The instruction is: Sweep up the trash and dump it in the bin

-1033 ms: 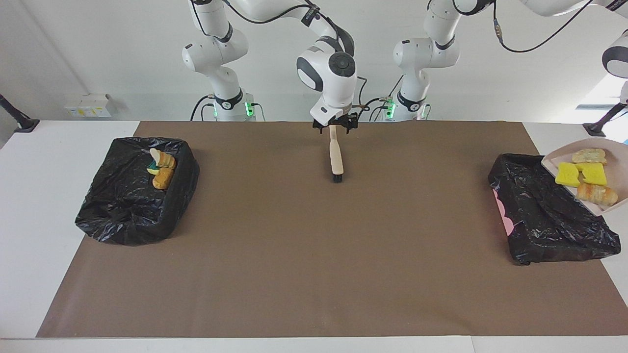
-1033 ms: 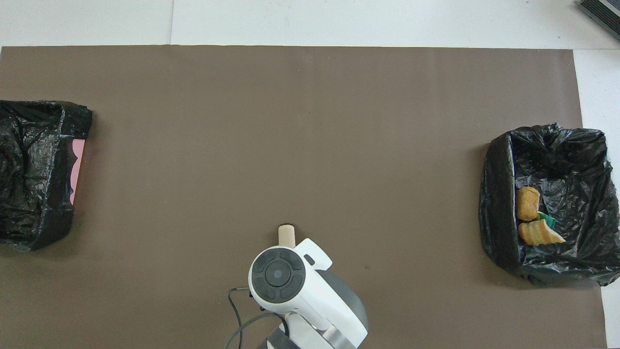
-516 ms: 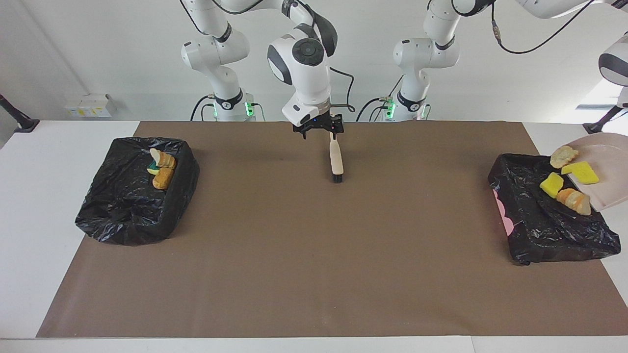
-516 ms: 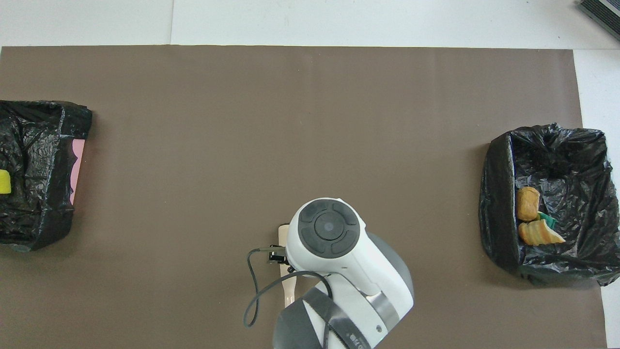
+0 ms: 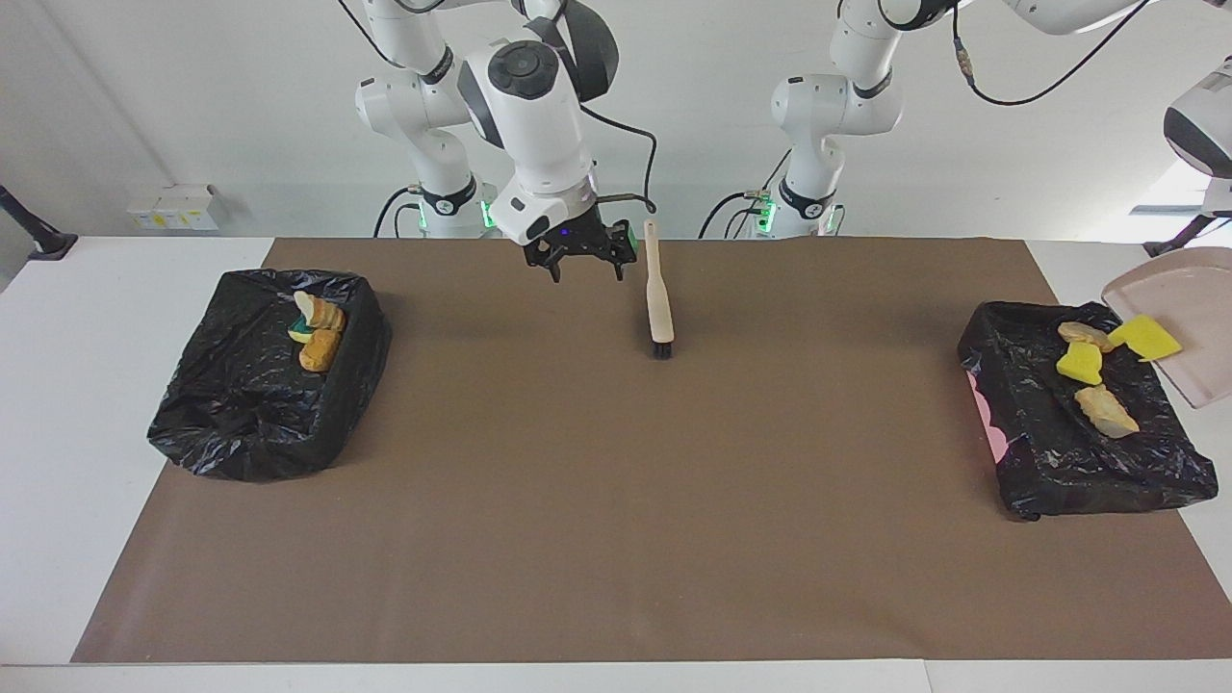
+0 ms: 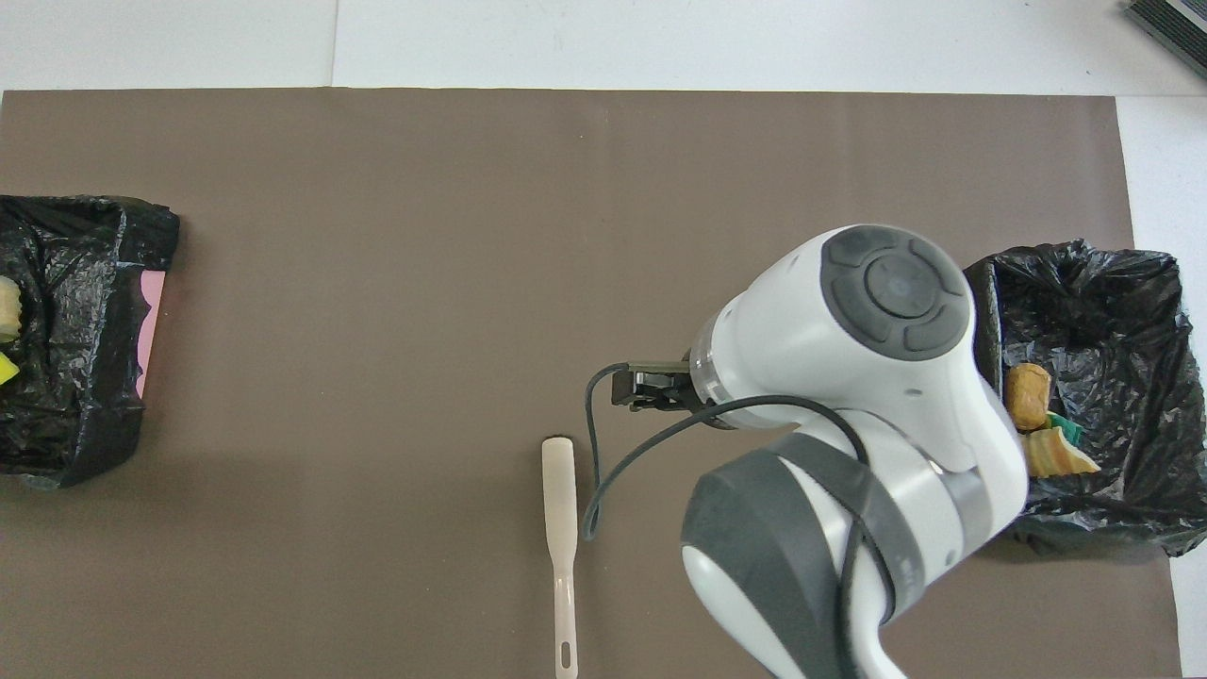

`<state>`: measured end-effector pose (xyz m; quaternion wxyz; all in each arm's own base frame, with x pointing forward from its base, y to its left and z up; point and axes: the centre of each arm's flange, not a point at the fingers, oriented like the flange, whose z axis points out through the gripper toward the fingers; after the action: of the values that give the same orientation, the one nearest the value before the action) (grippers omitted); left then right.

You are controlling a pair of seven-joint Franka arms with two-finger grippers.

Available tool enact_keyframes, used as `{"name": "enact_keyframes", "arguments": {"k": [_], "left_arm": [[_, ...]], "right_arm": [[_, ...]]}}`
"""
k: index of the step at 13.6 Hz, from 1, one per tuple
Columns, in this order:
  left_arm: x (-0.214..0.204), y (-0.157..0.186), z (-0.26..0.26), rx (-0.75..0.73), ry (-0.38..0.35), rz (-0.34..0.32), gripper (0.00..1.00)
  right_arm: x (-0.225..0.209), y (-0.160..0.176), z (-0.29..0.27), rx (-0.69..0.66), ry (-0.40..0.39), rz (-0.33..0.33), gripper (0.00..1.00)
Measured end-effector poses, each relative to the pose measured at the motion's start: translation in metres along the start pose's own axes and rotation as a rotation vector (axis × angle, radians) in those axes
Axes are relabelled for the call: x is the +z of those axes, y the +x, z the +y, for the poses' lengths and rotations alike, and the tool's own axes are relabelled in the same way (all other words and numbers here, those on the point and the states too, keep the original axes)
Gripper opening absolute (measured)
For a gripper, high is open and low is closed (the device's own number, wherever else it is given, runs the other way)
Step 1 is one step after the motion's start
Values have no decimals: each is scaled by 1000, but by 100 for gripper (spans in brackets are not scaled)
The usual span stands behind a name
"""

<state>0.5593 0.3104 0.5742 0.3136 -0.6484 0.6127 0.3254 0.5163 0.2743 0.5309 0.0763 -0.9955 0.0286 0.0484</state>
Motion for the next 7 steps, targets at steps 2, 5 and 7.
{"name": "enact_keyframes", "arguments": {"k": [2,5,7], "left_arm": [[-19,4,-4,-14,-26,-34,31],[-48,17,-9,-27,-37,-74,31],[-65,30,-11,-60,-53,-61,31]], "right_arm": [[-20,15,29,-50,-1,1,100],[-42,30,66,-110,-68,32,100],[-55,39,85,-113,-128,71,100]]}}
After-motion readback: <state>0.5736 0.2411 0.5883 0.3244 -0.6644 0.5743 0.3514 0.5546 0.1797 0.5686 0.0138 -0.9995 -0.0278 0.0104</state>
